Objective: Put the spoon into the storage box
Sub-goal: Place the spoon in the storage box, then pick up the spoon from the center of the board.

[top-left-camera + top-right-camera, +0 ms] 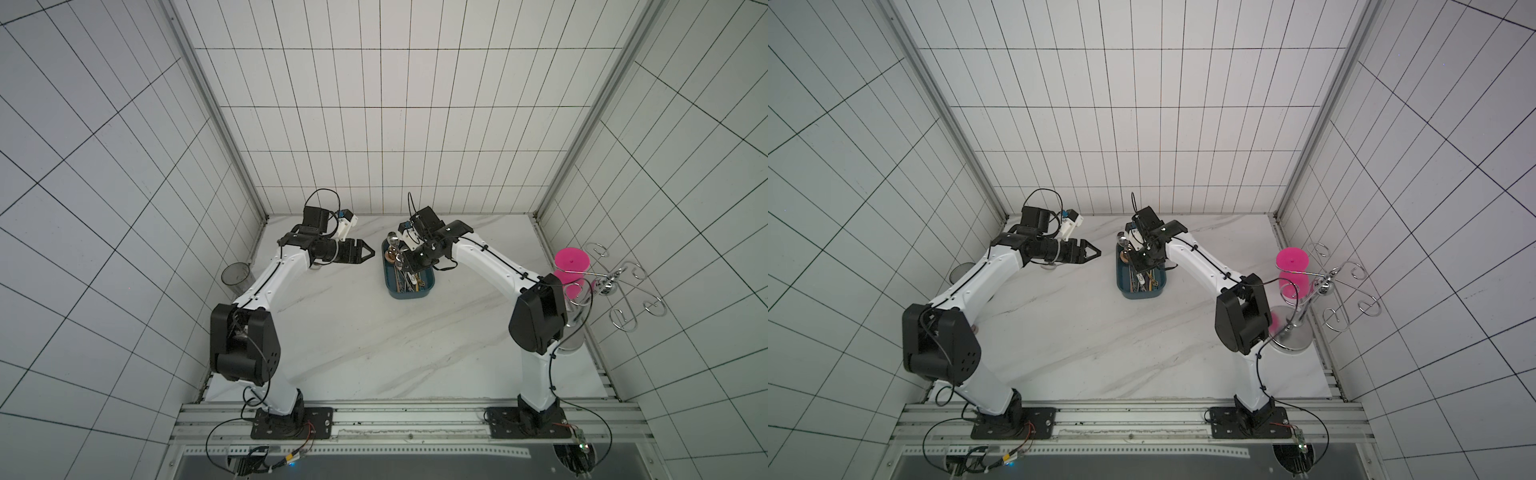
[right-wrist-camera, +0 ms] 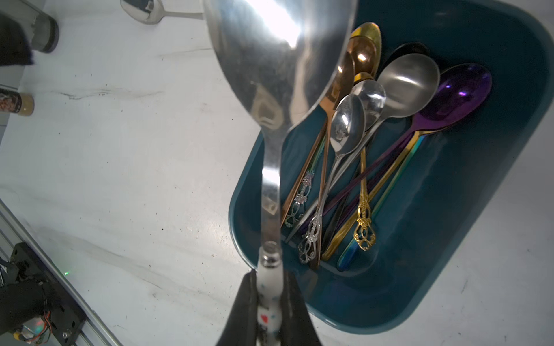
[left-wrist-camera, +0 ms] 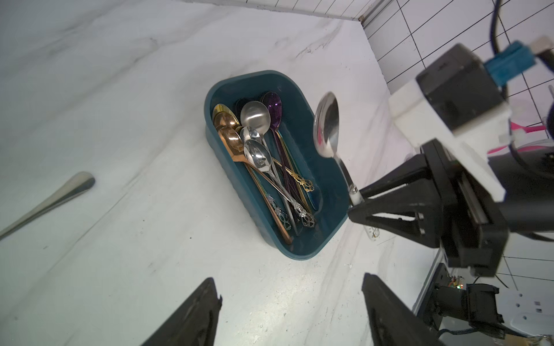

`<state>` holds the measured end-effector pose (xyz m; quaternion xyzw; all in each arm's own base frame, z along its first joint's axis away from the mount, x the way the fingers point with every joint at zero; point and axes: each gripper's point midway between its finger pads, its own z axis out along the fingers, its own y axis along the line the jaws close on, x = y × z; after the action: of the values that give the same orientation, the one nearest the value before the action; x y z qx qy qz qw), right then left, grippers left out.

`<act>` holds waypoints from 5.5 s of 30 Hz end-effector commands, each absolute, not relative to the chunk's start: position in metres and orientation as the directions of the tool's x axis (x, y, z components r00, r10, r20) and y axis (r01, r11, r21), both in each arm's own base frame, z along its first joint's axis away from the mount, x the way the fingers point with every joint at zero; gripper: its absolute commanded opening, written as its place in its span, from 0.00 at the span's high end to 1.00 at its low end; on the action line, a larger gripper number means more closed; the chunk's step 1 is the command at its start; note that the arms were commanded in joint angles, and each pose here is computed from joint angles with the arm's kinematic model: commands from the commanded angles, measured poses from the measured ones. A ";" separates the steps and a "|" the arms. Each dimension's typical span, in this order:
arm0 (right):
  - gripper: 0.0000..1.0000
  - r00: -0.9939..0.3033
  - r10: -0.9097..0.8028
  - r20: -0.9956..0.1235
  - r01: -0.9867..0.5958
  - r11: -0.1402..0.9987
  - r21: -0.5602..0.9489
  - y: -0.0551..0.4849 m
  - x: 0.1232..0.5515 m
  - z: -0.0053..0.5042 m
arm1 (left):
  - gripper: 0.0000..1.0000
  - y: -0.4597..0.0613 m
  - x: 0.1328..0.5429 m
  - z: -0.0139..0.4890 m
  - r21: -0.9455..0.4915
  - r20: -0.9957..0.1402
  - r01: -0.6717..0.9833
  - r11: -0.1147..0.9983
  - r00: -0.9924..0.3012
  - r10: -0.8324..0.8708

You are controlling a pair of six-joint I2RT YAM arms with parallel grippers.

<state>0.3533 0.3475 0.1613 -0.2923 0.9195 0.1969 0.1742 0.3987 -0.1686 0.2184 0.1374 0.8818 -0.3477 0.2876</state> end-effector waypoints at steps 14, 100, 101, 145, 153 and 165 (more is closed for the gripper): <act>0.98 -0.907 -0.210 -0.366 -0.325 0.900 0.289 0.322 0.393 0.116 | 0.02 -0.047 0.417 0.222 -0.520 -0.680 0.140 0.843 -0.665 -0.309; 0.01 -0.701 -0.132 -0.701 -0.195 0.981 0.009 0.118 0.323 0.252 | 0.70 0.019 0.482 0.014 -0.663 -0.065 -0.372 0.650 -0.836 -0.544; 0.01 -0.700 -0.132 -0.702 -0.198 0.980 0.013 0.119 0.323 0.252 | 0.74 0.019 0.483 0.015 -0.663 -0.069 -0.370 0.651 -0.835 -0.546; 0.22 -0.582 -0.504 -0.637 -0.770 0.592 0.235 0.294 0.281 0.258 | 1.00 -0.211 0.369 0.265 -0.031 -0.668 0.856 0.516 -0.402 0.626; 0.43 -0.648 -0.472 -0.598 -0.756 0.489 0.434 0.324 0.267 0.251 | 1.00 -0.231 0.358 0.296 0.015 -0.749 0.918 0.397 -0.253 0.612; 0.59 -0.691 -0.460 -0.557 -0.723 0.449 0.525 0.339 0.266 0.240 | 1.00 -0.247 0.332 0.306 0.062 -0.771 0.964 0.259 -0.119 0.626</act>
<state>0.2674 0.3289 0.2295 -0.3505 0.8457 0.3652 0.1692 0.3485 -0.2383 0.2833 0.5317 0.7463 -0.2266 0.3302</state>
